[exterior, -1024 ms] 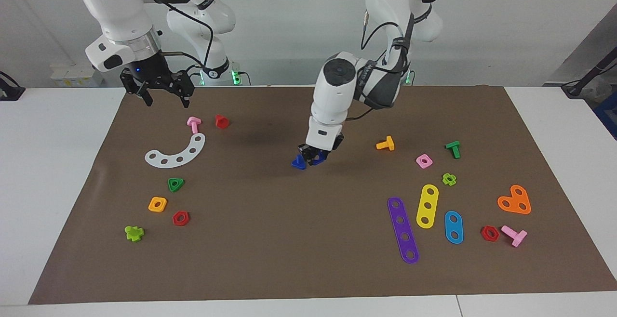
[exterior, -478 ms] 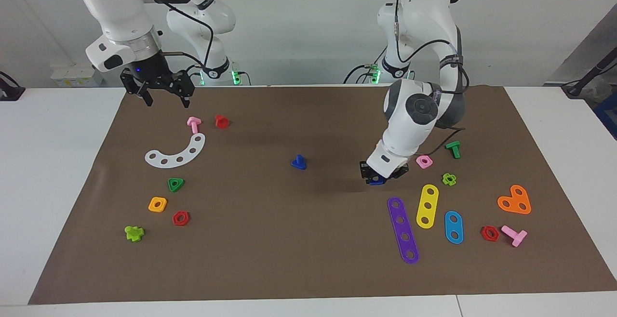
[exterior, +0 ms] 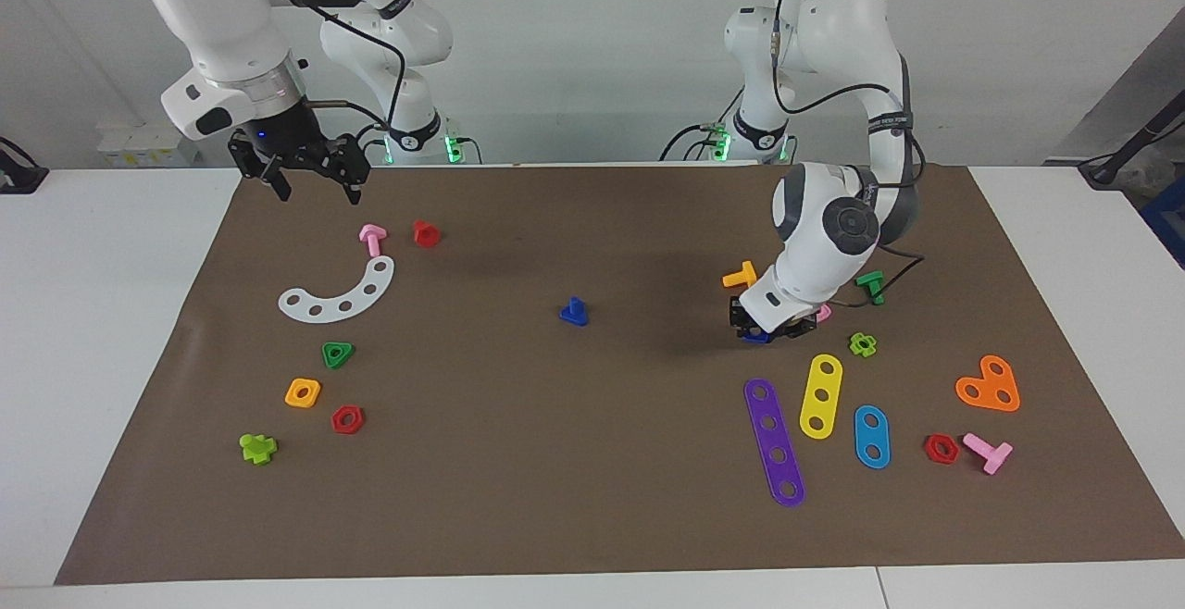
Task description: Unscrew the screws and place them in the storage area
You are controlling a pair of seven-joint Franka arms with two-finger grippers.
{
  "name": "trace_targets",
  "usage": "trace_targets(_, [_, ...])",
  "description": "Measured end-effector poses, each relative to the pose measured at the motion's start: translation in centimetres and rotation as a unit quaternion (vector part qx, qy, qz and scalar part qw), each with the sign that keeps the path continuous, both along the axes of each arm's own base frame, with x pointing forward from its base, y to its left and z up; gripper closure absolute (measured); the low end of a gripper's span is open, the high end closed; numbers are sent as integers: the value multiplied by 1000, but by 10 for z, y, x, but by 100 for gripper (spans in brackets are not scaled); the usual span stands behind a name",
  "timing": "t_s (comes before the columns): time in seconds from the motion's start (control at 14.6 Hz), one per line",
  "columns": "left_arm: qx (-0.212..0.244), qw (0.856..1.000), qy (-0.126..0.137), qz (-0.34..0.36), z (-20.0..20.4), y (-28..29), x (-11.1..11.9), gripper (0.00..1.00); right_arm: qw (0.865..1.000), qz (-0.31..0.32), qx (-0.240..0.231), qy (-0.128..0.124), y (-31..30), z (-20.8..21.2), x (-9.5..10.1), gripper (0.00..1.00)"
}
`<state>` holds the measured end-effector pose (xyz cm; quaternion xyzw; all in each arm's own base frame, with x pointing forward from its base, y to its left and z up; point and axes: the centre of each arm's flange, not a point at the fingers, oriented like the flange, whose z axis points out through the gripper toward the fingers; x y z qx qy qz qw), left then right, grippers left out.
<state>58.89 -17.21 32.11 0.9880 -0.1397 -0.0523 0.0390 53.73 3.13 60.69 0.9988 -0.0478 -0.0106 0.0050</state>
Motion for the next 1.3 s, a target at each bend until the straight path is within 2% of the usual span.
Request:
trace_targets(0.14, [-1, 1000, -8, 1, -3, 2, -4, 37, 1000, 3, 0, -3, 5, 0, 0, 1])
trace_targets(0.34, [-5, 1000, -22, 4, 5, 4, -1, 4, 1000, -4, 1, -19, 35, -14, 3, 2])
trace_targets(0.41, [-6, 999, -30, 9, 14, 10, 3, 0, 1000, -5, 2, -20, 51, -26, 3, 2])
trace_targets(0.55, [-9, 999, -42, 25, 50, 30, 8, 0, 1000, -7, -1, -20, 95, -54, -1, 3])
trace_targets(0.68, [-16, 998, -37, 45, 99, 66, 2, 0, 1000, -8, -5, -27, 145, -81, -6, 3])
trace_targets(0.89, [-17, 998, -16, 61, 160, 112, -27, 0, 1000, 5, -4, -29, 218, -125, -13, 5])
trace_targets(1.09, [13, 998, -20, 62, 211, 143, -56, 0, 999, 29, -10, -36, 264, -170, -14, 5])
trace_targets(1.3, [18, 997, -33, 74, 243, 165, -75, 0, 998, 45, -6, -41, 287, -207, -10, 6])
